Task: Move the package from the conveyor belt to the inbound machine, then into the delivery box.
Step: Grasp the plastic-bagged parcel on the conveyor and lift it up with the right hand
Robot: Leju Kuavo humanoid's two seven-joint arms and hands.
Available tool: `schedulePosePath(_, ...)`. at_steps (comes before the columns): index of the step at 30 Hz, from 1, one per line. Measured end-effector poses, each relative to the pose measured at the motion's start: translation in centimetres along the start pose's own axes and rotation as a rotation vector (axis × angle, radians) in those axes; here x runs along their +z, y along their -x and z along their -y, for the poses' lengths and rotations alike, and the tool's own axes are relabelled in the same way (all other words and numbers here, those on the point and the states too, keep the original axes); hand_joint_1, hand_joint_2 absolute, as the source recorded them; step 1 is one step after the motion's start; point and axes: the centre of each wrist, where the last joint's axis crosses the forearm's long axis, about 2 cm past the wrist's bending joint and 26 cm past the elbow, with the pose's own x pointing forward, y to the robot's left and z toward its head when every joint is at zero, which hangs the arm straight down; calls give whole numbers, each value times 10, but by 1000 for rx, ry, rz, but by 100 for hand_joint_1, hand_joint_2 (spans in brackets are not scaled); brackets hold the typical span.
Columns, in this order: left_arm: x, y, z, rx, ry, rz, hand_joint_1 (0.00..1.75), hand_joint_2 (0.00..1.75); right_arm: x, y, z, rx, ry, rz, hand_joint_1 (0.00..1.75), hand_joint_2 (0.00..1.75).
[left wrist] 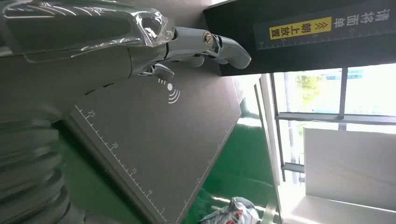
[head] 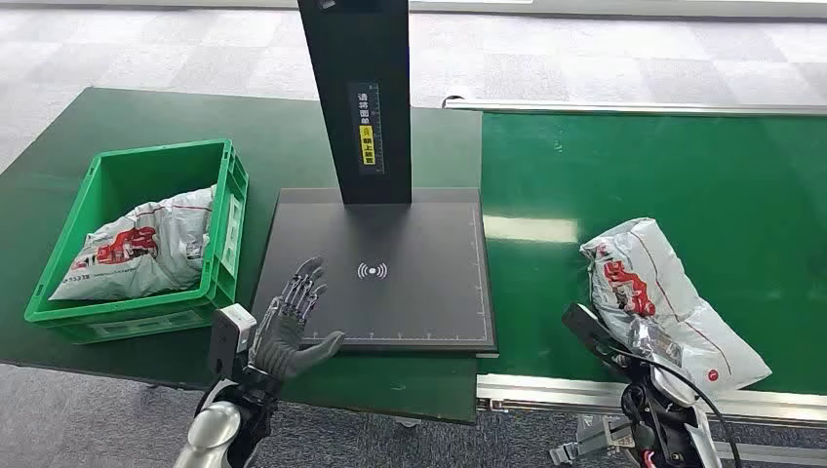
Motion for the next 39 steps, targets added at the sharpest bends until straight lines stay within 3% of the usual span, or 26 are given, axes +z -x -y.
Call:
schedulePosePath(28, 12, 3, -5, 3, -32, 2, 0, 175, 8, -15, 1, -51, 71, 53, 175, 175)
schedulePosePath(33, 13, 0, -4, -1, -39, 16, 0, 175, 10, -19, 10, -157, 209, 167, 175, 175)
schedulePosePath(39, 14, -6, -7, -3, -65, 54, 0, 175, 17, -30, 34, -381, 486, 437, 175, 175)
